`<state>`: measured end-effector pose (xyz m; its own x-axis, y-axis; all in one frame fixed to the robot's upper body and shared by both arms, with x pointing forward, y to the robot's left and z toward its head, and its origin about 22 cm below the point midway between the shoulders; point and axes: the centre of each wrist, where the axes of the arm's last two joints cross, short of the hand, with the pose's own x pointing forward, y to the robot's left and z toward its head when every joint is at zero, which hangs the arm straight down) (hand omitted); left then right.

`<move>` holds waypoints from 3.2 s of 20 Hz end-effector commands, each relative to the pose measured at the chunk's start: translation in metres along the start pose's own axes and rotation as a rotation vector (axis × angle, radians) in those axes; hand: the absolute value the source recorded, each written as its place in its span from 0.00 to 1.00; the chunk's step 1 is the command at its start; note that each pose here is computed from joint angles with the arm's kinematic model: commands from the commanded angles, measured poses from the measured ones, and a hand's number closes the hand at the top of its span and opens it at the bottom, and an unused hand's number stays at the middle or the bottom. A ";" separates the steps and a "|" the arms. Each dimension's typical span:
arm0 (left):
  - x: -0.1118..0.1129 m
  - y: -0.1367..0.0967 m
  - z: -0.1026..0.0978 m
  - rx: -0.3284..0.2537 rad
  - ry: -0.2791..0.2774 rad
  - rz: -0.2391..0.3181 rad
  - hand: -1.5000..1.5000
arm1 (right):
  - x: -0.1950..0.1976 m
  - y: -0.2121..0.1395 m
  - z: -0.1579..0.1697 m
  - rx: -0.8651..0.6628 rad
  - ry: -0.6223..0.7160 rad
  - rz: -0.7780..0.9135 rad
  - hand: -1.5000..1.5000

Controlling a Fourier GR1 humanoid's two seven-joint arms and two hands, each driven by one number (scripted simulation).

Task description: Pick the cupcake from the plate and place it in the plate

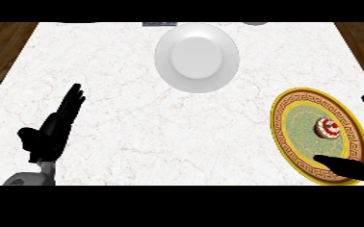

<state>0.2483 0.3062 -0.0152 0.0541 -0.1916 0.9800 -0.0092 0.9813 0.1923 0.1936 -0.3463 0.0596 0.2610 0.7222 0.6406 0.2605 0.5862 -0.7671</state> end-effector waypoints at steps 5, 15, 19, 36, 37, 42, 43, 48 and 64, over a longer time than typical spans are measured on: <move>0.000 -0.001 -0.003 -0.013 0.001 -0.002 0.50 | 0.021 -0.008 0.005 0.168 0.162 0.114 0.00; -0.007 -0.009 -0.006 0.006 -0.006 0.006 0.50 | 0.012 -0.007 -0.018 0.247 0.313 0.284 0.00; 0.000 0.006 0.008 -0.010 -0.027 -0.015 0.50 | 0.000 -0.004 -0.030 0.289 0.318 0.261 0.00; -0.008 -0.014 0.004 -0.004 -0.012 0.002 0.50 | -0.033 0.039 -0.052 0.318 0.363 0.324 0.00; -0.020 -0.005 -0.004 -0.010 0.006 0.005 0.50 | -0.033 0.046 -0.075 0.350 0.342 0.292 1.00; -0.007 -0.015 0.003 -0.009 -0.019 -0.008 0.50 | -0.048 0.060 -0.067 0.378 0.279 0.326 1.00; -0.012 -0.013 -0.013 -0.006 0.004 -0.006 0.50 | -0.032 0.049 -0.065 0.365 0.273 0.311 1.00; -0.012 -0.009 0.010 -0.007 -0.013 0.020 0.50 | -0.035 0.065 -0.060 0.332 0.237 0.314 1.00; 0.006 -0.003 -0.013 0.001 0.002 0.003 0.50 | 0.076 0.074 -0.006 0.000 0.013 0.317 1.00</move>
<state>0.2552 0.3093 -0.0193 0.0504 -0.1882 0.9808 -0.0115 0.9819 0.1890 0.2433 -0.2835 0.0288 0.4020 0.8512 0.3373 0.0845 0.3324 -0.9394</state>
